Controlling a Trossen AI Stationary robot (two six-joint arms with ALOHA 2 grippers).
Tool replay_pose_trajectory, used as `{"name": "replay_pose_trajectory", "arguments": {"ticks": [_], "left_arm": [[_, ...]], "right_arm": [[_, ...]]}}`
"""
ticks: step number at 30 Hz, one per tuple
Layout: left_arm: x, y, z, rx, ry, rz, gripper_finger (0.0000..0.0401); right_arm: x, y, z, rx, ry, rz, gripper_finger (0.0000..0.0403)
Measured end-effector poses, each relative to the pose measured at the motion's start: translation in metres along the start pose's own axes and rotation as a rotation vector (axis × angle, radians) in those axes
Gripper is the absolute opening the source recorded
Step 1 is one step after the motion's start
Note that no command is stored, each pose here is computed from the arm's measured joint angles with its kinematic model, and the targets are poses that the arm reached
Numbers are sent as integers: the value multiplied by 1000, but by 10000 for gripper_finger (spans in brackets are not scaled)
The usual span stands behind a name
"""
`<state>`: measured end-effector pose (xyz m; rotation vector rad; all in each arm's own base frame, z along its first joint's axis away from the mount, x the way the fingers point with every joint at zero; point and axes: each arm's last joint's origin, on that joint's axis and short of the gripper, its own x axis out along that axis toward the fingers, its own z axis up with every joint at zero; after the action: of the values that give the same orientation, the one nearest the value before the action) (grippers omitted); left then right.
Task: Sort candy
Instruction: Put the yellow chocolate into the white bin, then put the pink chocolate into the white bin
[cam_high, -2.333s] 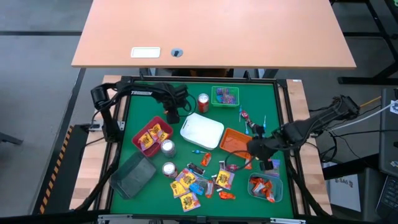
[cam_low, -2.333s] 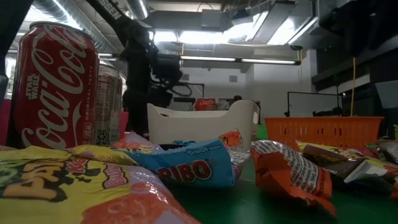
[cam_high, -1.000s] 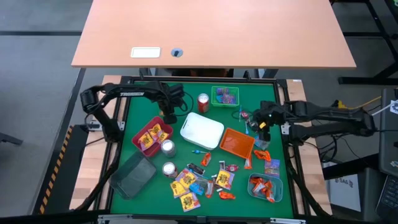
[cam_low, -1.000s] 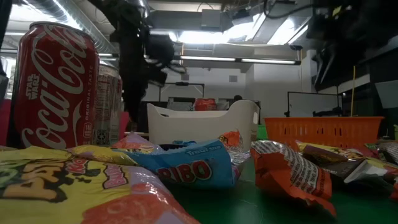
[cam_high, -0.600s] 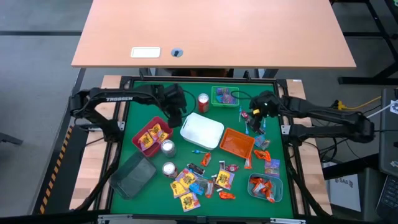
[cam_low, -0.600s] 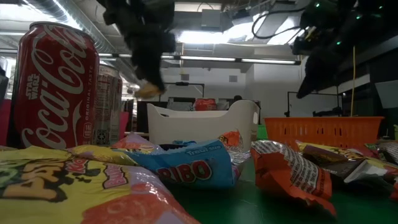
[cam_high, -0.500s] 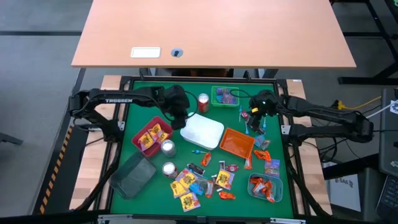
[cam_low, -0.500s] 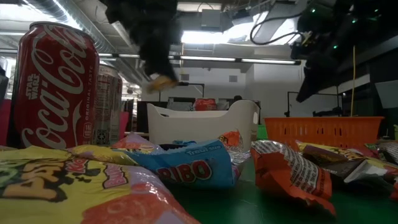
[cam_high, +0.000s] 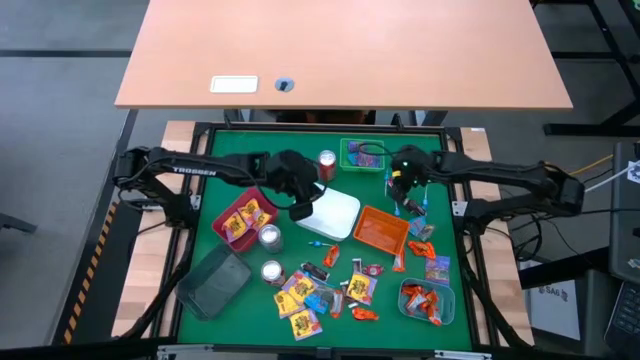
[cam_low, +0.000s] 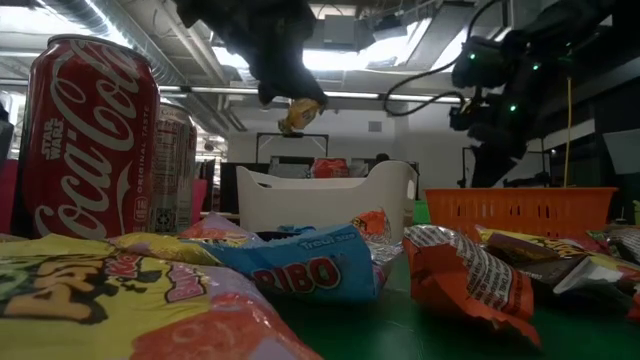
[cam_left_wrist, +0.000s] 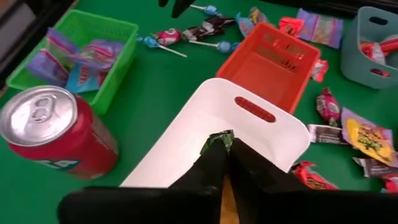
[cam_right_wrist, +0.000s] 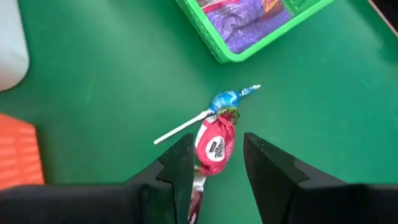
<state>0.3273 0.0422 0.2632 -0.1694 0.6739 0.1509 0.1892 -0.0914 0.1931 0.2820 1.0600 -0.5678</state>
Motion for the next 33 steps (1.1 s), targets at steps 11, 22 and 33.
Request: {"name": "replay_pose_trajectory", "arguments": {"ticks": [11, 22, 33], "left_arm": [[0, -6, -1, 19, -3, 55, 108], [0, -7, -1, 18, -2, 54, 112], [0, -18, -3, 43, 1, 27, 112]], "right_arm": [[28, 3, 0, -14, 98, -30, 137], [53, 5, -4, -27, 191, -49, 137], [59, 6, -6, -34, 222, -44, 79]]}}
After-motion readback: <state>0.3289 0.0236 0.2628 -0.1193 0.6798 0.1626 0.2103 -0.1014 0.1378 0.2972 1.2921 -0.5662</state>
